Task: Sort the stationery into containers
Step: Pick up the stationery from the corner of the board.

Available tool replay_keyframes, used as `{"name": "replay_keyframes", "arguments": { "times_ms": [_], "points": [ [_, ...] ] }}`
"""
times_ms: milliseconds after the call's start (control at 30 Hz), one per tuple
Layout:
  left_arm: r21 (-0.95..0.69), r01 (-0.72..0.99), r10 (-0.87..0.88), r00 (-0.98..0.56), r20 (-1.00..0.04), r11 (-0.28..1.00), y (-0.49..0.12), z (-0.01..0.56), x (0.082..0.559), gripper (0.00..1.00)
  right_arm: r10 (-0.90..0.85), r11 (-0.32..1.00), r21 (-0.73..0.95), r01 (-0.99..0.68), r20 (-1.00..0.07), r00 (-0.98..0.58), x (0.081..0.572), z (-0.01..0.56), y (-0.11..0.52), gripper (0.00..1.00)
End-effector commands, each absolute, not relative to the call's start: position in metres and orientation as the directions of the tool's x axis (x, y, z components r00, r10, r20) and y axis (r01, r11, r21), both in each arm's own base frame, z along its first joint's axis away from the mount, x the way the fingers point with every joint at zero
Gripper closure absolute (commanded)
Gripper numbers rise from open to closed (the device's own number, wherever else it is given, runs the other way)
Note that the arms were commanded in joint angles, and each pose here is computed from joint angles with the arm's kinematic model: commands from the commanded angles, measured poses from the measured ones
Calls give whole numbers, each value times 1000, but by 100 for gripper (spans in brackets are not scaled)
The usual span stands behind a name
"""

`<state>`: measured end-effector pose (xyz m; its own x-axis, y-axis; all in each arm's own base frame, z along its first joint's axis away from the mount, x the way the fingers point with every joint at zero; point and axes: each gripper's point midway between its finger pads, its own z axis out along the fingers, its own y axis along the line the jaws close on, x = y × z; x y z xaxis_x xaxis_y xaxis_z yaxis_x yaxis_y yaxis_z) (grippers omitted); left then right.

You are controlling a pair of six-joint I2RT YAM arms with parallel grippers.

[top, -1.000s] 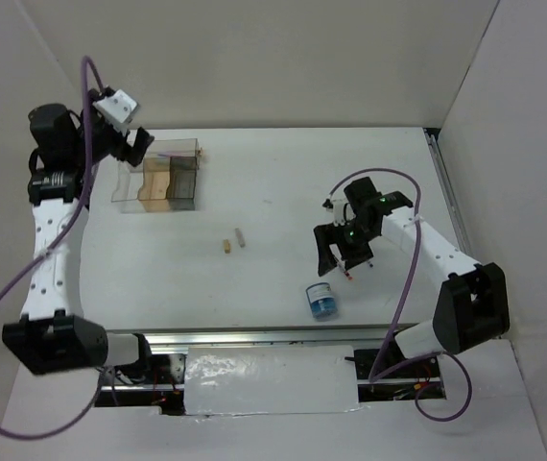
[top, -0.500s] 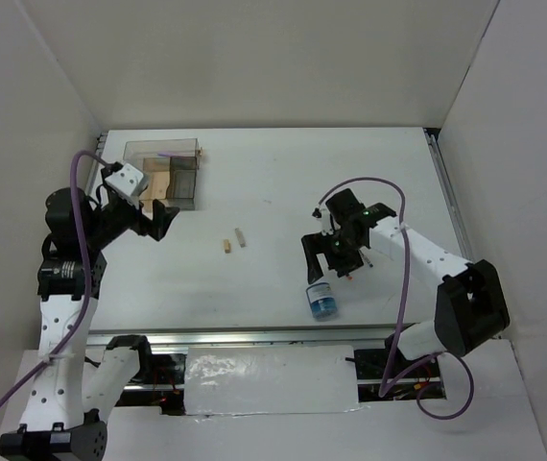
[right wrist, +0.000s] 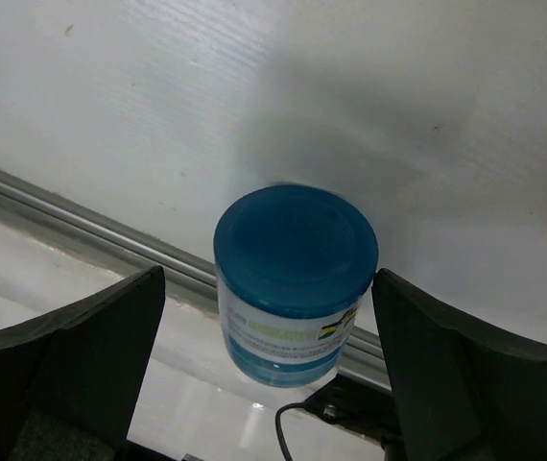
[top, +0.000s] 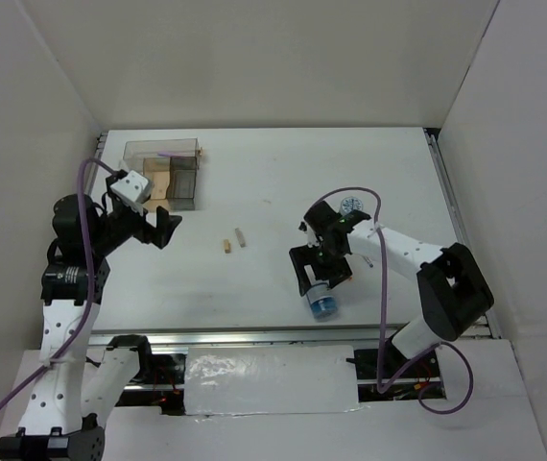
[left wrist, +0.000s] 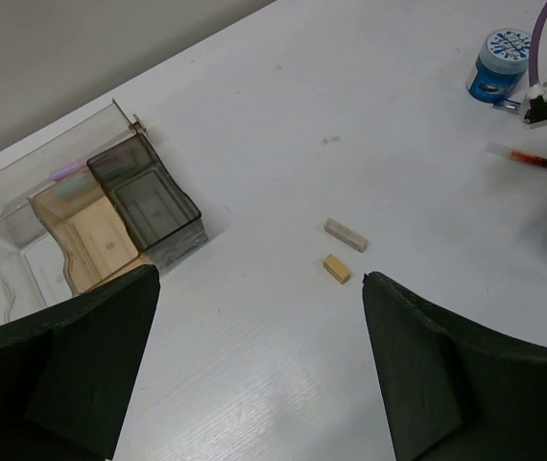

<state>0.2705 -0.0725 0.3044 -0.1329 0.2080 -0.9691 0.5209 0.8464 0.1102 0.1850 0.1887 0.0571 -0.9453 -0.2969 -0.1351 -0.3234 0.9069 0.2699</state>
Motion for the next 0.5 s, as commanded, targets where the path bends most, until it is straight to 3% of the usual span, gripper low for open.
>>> {"name": "replay_keyframes", "arguments": {
  "times_ms": [0,300,400,467],
  "points": [
    [98,516,186,-122,-975,851,-75,308,274,1,-287,919,244,-310,-126,-950,189,47,191,6],
    [95,540,194,-130,-972,837,-81,299,274,1,-298,928,213,-305,-63,-952,191,31,189,18],
    [106,547,202,-118,-972,831,-82,296,273,1,-303,927,215,-308,-60,-951,190,30,189,25],
    [113,565,213,-114,-970,817,-84,290,270,1,-315,919,229,-322,-69,-947,192,33,192,38]
  ]
}}
